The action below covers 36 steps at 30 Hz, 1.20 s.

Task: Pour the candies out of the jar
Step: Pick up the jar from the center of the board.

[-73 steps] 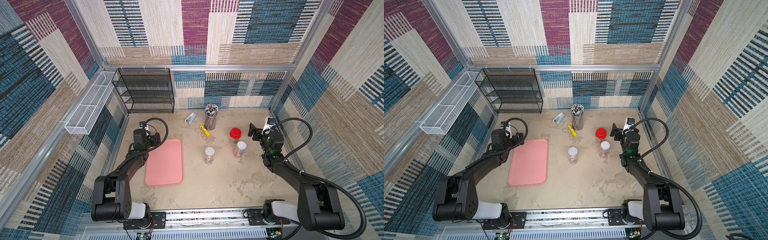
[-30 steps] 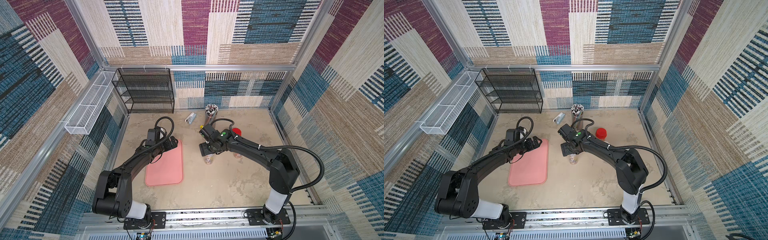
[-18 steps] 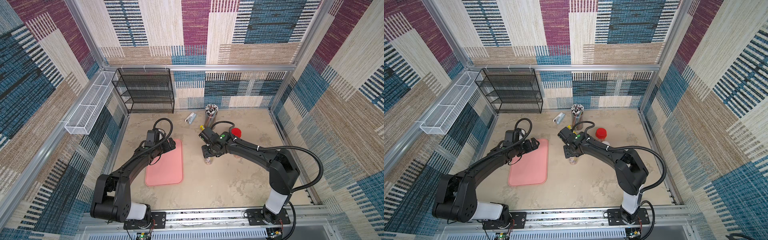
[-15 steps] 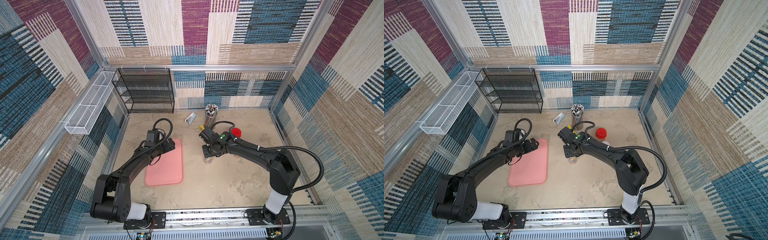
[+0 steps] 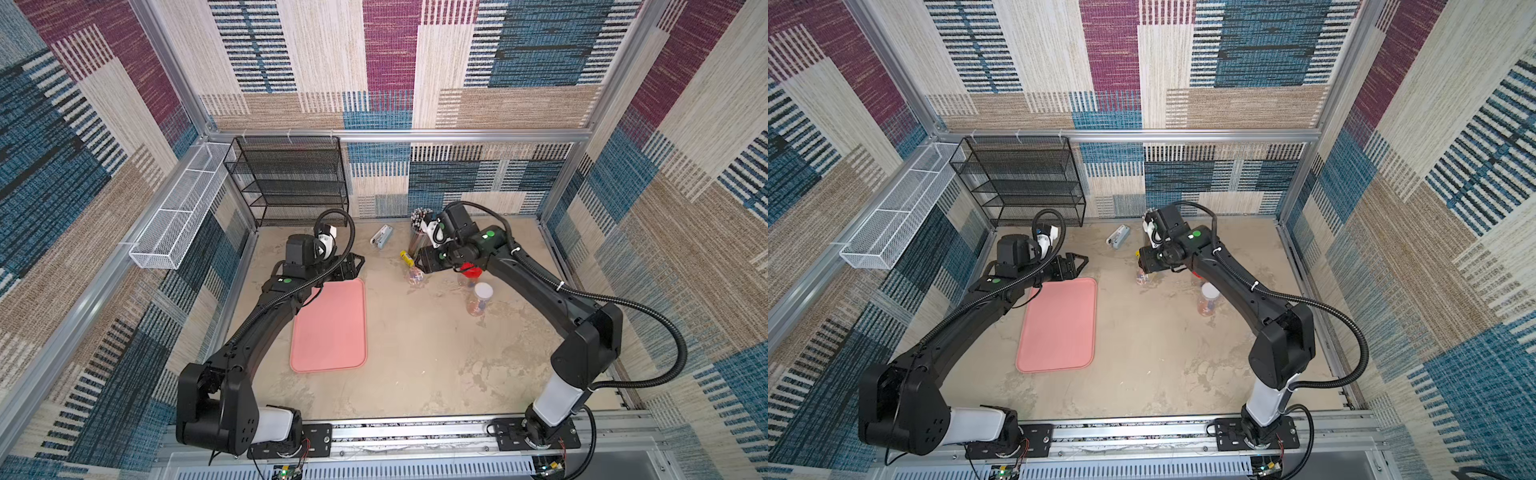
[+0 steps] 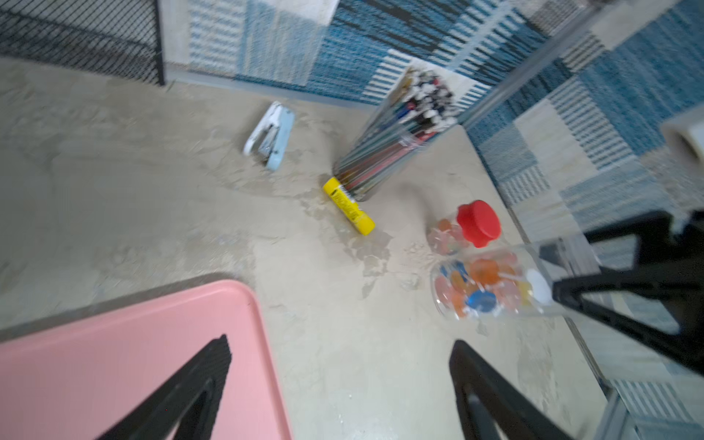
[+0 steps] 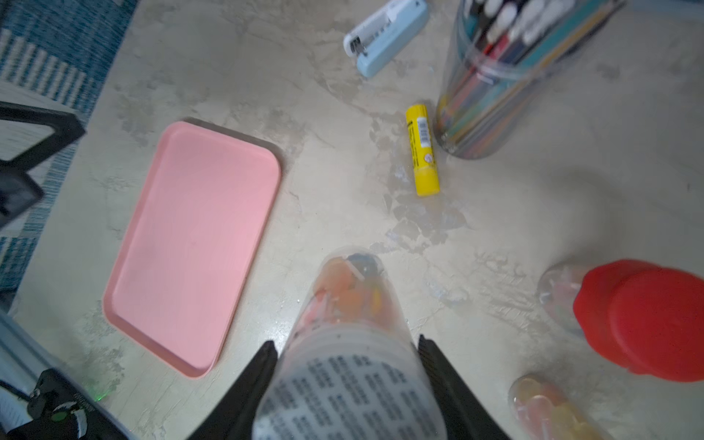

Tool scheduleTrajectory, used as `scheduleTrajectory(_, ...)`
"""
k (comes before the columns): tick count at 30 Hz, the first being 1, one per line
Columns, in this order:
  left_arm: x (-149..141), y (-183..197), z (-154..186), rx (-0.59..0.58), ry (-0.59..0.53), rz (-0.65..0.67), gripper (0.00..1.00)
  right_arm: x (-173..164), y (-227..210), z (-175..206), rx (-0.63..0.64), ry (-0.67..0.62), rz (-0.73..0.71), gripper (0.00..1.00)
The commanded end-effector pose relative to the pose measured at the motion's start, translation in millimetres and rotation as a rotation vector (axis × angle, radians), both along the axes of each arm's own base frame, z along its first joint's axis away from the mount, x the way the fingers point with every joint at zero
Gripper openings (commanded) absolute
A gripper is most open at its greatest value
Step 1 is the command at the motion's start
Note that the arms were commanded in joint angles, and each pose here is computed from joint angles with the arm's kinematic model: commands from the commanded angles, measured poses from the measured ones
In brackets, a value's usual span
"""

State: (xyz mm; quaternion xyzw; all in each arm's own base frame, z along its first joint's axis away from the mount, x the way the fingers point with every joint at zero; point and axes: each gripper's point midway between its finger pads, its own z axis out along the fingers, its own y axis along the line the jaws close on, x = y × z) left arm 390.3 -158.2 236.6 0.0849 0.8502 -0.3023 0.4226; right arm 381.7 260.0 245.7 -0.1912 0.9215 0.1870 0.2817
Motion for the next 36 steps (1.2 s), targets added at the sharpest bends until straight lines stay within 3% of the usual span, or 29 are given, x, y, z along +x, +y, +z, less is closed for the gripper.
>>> scheduleTrajectory(1, -22.7, -35.7, 17.9, 0.057, -0.169, -0.264, 0.92, -11.3, 4.8, 12.6, 0.017, 0.019, 0.168, 0.41)
scheduleTrajectory(4, -43.0, -60.9, 21.1, 0.117, -0.289, -0.408, 0.91, -10.2, 3.5, 26.8, 0.043, 0.027, 0.202, 0.42)
scheduleTrajectory(8, -57.5, -81.6, 24.5, 0.145, -0.397, -0.495, 0.91, -16.1, 8.4, 41.5, 0.107, 0.028, 0.239, 0.42)
scheduleTrajectory(15, -56.5, -106.3, 23.1, 0.172, -0.458, -0.588, 0.91, -43.3, 21.3, 41.2, 0.216, 0.111, 0.328, 0.39)
scheduleTrajectory(23, -59.0, -135.5, 27.3, 0.103, -0.467, -0.705, 0.91, -74.0, 28.3, 30.9, 0.331, 0.185, 0.397, 0.38)
scheduleTrajectory(36, -83.7, -154.0, -0.4, 0.071, -0.366, -0.801, 0.91, -74.7, 21.6, 30.5, 0.315, 0.169, 0.392, 0.35)
